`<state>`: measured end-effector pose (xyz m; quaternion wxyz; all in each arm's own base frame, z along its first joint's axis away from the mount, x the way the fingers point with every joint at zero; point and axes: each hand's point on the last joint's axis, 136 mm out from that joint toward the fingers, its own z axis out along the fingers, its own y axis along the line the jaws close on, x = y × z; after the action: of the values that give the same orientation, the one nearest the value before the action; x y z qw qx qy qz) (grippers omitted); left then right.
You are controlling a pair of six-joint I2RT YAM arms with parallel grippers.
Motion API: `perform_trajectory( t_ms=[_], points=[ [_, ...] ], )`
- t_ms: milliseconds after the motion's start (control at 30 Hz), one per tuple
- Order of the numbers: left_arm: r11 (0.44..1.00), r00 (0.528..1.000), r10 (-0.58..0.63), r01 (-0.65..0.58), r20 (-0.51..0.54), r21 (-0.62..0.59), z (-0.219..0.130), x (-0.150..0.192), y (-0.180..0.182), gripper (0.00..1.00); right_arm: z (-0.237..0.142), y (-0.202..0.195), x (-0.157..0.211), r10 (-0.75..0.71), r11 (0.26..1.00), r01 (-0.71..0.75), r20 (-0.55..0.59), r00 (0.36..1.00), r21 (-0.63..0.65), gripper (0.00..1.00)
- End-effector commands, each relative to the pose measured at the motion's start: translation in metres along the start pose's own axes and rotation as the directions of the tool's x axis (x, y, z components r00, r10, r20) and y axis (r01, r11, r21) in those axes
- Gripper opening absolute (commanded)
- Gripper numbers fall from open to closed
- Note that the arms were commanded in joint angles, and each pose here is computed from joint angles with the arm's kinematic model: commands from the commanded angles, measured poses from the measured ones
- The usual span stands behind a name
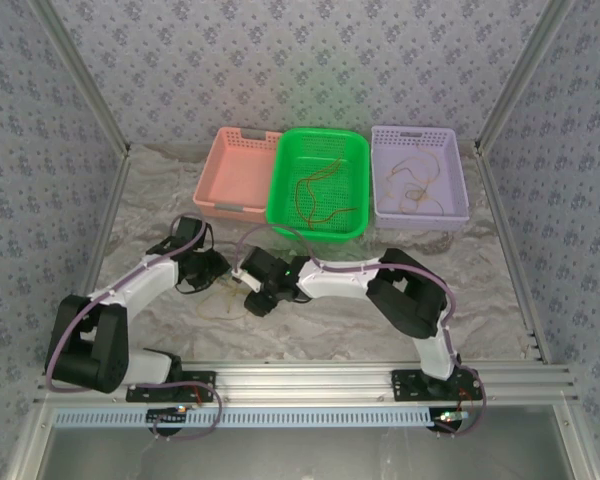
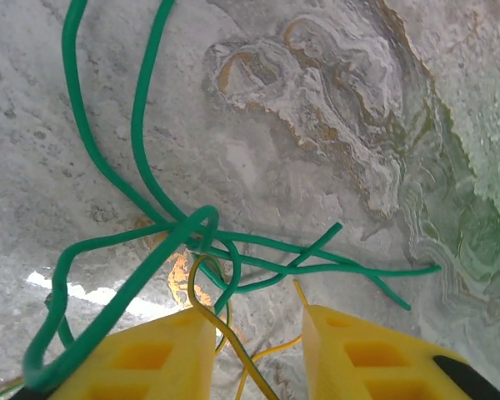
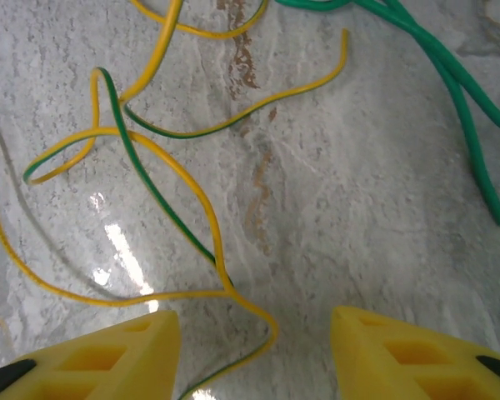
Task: Untangle the cables
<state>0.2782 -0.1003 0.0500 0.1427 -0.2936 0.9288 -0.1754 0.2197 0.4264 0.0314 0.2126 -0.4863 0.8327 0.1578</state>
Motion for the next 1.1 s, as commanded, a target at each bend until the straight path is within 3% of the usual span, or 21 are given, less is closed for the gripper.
perform_trajectory(
  t_ms=[0, 200, 333, 367, 633, 800, 933, 1067],
  points=[
    [1.000, 1.000, 0.013, -0.013, 0.029, 0.006, 0.000, -0.008, -0.005, 0.24, 0.008, -0.001, -0.001, -0.025, 0.999, 0.025, -0.008, 1.000, -0.038, 0.49],
    [1.000, 0.998, 0.018, -0.018, 0.053, 0.006, -0.005, -0.015, -0.006, 0.00, 0.014, 0.001, 0.002, -0.030, 0.998, 0.029, -0.026, 0.999, -0.056, 0.26],
    [0.999, 0.997, 0.025, -0.028, 0.072, 0.039, -0.016, -0.026, -0.015, 0.00, 0.004, 0.001, 0.005, -0.018, 0.999, 0.018, -0.005, 1.000, -0.048, 0.02],
    [0.998, 0.997, 0.028, -0.032, 0.078, 0.050, -0.021, -0.030, -0.019, 0.00, -0.001, -0.001, 0.005, -0.010, 0.999, 0.011, 0.006, 1.000, -0.041, 0.00],
    [0.991, 0.985, 0.032, -0.053, 0.169, 0.121, -0.072, -0.062, -0.039, 0.00, -0.044, -0.006, 0.028, 0.062, 0.998, -0.061, 0.062, 0.996, -0.015, 0.00],
    [0.987, 0.981, 0.034, -0.062, 0.188, 0.145, -0.091, -0.077, -0.047, 0.00, -0.071, -0.031, 0.043, 0.160, 0.983, -0.166, 0.075, 0.984, 0.080, 0.00],
    [0.988, 0.980, 0.029, -0.057, 0.196, 0.141, -0.094, -0.082, -0.044, 0.00, -0.107, -0.062, 0.058, 0.291, 0.937, -0.312, 0.142, 0.946, 0.160, 0.00],
    [0.991, 0.980, 0.011, -0.037, 0.197, 0.127, -0.091, -0.084, -0.033, 0.00, -0.155, -0.096, 0.081, 0.432, 0.845, -0.482, 0.236, 0.871, 0.232, 0.00]
  ],
)
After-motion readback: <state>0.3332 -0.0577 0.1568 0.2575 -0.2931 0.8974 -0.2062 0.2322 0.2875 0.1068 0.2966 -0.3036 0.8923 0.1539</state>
